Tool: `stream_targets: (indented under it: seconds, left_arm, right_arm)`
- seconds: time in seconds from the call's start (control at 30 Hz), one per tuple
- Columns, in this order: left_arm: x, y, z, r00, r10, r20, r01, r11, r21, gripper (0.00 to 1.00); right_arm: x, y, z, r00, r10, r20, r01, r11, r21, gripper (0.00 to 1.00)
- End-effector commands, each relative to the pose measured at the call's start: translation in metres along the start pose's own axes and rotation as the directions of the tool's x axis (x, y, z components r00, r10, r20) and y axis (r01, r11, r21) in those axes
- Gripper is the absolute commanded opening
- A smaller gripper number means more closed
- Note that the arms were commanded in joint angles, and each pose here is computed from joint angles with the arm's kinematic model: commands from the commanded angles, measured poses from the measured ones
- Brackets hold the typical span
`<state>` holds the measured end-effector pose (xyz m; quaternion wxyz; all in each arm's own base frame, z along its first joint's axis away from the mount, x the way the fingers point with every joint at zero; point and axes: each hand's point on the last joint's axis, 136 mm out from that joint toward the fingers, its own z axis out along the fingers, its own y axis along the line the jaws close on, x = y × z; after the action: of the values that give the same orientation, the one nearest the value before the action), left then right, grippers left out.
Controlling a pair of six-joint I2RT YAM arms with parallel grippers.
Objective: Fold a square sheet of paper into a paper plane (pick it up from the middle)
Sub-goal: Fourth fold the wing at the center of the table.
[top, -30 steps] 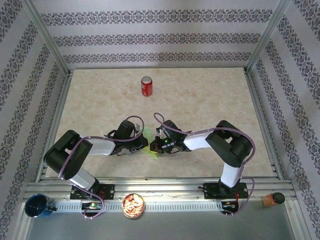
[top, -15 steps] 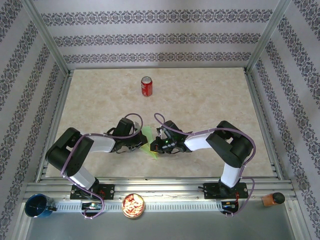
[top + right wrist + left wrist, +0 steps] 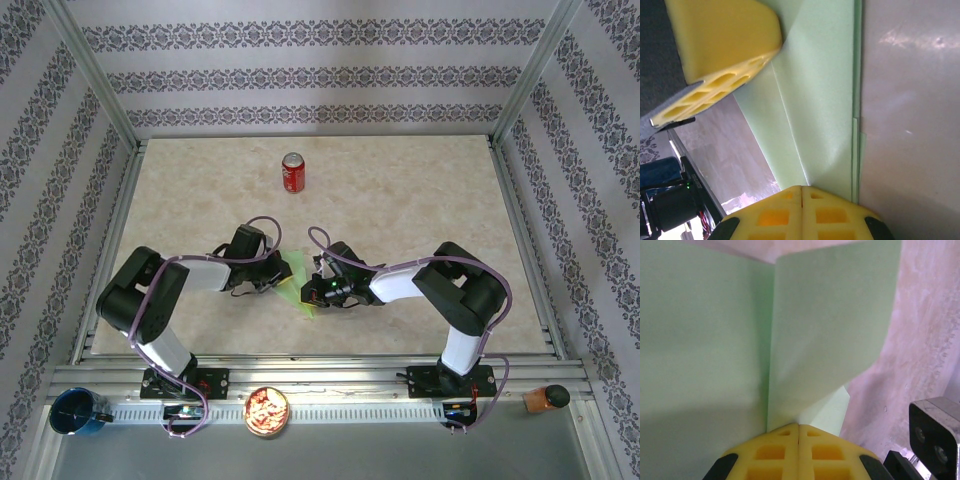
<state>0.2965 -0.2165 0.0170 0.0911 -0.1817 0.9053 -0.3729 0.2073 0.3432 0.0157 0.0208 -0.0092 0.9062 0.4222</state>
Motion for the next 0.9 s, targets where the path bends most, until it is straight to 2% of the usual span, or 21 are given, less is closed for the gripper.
stream_targets:
  seconds: [0.0,0.87]
  left_arm:
    - [-0.032,0.032,-0.004,0.995,-0.032,0.094,0.043,0.992,-0.120,0.03]
    - [-0.103,0.038,-0.025,0.989,-0.048,0.139,0.068,0.987,-0.147,0.04]
  right_arm:
    - [0.032,-0.047,-0.002,0.993,0.083,-0.086,-0.070,0.987,0.145,0.00]
    - [0.038,-0.044,-0.005,0.990,0.058,-0.126,-0.041,0.990,0.131,0.00]
